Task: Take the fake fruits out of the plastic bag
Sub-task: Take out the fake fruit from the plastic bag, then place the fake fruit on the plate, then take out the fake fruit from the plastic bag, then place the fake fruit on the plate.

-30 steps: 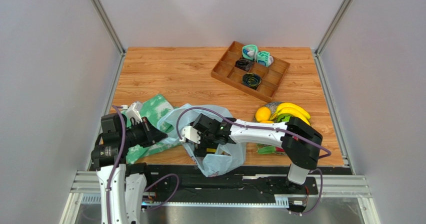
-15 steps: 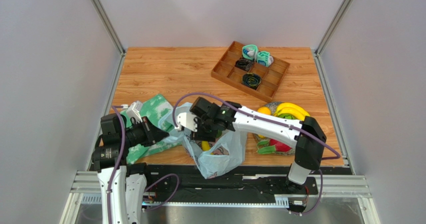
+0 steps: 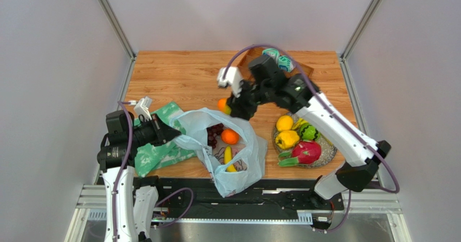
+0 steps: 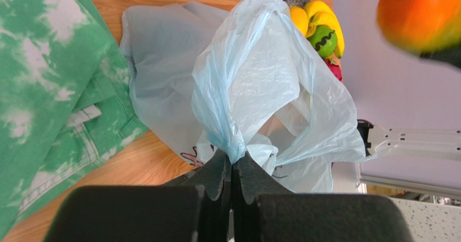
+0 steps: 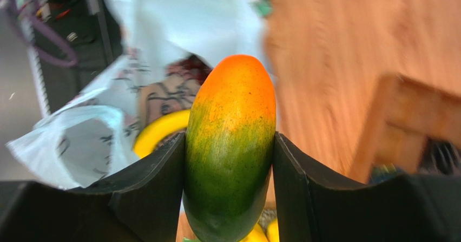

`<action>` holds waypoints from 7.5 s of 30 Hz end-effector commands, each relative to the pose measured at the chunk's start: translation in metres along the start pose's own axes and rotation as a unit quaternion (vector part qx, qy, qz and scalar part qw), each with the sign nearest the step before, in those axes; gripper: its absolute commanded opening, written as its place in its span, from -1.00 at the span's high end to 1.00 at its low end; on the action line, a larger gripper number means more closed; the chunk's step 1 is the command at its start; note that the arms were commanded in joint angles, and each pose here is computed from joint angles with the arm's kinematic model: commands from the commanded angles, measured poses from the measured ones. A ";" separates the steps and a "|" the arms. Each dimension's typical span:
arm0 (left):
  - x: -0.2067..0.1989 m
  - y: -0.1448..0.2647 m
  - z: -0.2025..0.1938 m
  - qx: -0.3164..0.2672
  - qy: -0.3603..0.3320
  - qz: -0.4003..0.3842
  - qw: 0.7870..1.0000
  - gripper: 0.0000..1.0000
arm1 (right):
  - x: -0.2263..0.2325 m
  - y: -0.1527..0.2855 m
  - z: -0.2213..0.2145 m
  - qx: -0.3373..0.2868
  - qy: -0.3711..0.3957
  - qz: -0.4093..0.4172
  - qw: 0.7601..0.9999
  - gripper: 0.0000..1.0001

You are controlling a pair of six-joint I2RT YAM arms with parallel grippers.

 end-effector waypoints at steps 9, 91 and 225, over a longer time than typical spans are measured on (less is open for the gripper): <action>0.000 -0.005 0.017 -0.017 -0.010 -0.012 1.000 1.00 | -0.046 0.171 -0.199 0.126 -0.359 -0.303 0.874 0.33; -0.006 0.008 -0.012 -0.012 -0.045 -0.048 0.998 1.00 | -0.010 -0.147 -0.068 0.256 -0.013 -0.007 0.967 -0.69; 0.016 -0.012 0.019 -0.013 0.001 -0.038 0.999 1.00 | -0.161 0.040 -0.245 0.339 -0.142 -0.197 0.909 -1.00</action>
Point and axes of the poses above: each gripper's point midway between its finger pads, its own y axis back along the fingers, its own x axis along the line the jaws close on, z = x × y, the point moved 10 cm from there along y, back along the fingers, and after that the axes turned 1 degree about -y, right-handed, at the moved point
